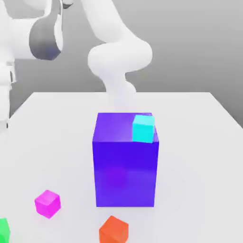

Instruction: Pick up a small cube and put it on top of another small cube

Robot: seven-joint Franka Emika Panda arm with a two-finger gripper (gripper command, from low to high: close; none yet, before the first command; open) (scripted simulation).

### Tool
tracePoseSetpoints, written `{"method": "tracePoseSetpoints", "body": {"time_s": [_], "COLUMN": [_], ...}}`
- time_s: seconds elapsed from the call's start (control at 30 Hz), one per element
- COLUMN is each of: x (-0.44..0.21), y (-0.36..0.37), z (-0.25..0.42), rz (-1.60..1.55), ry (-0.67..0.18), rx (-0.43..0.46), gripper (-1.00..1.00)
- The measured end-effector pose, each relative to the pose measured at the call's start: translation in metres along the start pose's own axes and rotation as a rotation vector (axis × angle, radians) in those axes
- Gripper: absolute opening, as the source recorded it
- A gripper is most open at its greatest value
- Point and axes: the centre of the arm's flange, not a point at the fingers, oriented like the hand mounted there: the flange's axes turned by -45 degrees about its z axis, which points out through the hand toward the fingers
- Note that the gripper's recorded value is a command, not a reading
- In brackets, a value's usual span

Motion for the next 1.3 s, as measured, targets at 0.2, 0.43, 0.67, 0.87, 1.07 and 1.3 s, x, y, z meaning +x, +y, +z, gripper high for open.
{"method": "tracePoseSetpoints", "body": {"time_s": [0.2, 0.43, 0.67, 0.87, 1.07, 1.3], "x": [0.038, 0.049, 0.047, 0.032, -0.003, -0.059], "y": [0.036, 0.034, 0.037, 0.044, 0.049, 0.061], "z": [0.096, 0.166, 0.146, 0.121, 0.126, 0.102], "rz": [-0.394, -0.454, -0.455, -0.483, -0.489, -0.457], "ry": [0.082, 0.094, 0.093, 0.148, 0.2, 0.162], "rx": [0.101, 0.115, 0.118, 0.128, 0.137, 0.134], "gripper": [0.0, -1.0, -1.0, -1.0, -1.0, -1.0]}}
